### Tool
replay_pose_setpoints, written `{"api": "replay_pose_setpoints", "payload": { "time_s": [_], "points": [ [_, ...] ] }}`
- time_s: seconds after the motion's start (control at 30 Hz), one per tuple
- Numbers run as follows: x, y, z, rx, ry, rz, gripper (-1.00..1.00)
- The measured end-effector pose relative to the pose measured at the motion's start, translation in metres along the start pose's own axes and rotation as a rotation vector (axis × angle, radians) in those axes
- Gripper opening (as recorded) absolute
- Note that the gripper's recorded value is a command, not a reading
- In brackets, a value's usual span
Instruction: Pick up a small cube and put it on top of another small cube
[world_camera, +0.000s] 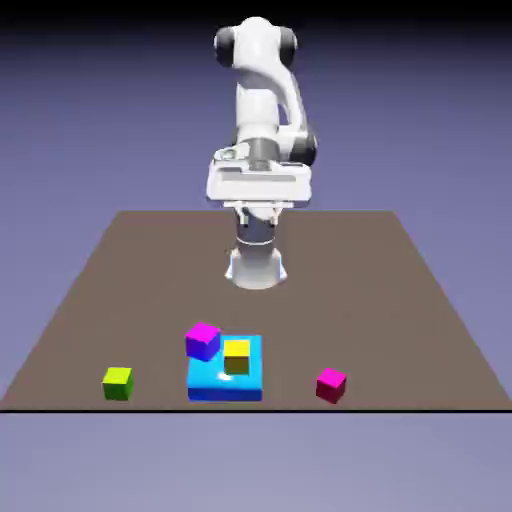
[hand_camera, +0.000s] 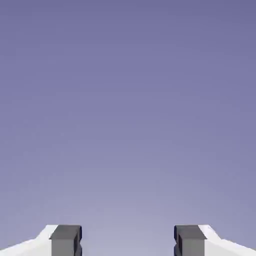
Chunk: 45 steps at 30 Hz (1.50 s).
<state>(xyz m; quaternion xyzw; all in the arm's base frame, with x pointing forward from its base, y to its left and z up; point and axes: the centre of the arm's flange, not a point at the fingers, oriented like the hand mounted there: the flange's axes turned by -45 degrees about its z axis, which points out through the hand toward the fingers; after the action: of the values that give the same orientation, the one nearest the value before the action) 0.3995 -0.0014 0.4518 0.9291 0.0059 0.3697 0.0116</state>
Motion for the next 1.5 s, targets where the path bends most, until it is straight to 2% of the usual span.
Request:
{"api": "replay_pose_setpoints", "payload": {
  "time_s": [0.33, 0.77, 1.03, 1.27, 1.33, 1.4, 1.43, 1.5],
  "points": [
    [0.001, 0.065, 0.105, -0.17, -0.32, 0.327, 0.0],
    [-0.047, 0.176, 0.221, -0.297, -0.66, 0.874, 0.0],
    [-0.085, 0.256, 0.261, -0.318, -0.804, 1.272, 0.0],
    [-0.12, 0.34, 0.268, -0.299, -0.884, 1.656, 0.0],
    [-0.122, 0.346, 0.268, -0.296, -0.887, 1.682, 0.0],
    [-0.153, 0.333, 0.302, -0.296, -0.887, 1.684, 0.0],
    [-0.167, 0.325, 0.316, -0.296, -0.887, 1.682, -1.0],
    [-0.167, 0.325, 0.316, -0.296, -0.887, 1.683, -1.0]
  ]
}}
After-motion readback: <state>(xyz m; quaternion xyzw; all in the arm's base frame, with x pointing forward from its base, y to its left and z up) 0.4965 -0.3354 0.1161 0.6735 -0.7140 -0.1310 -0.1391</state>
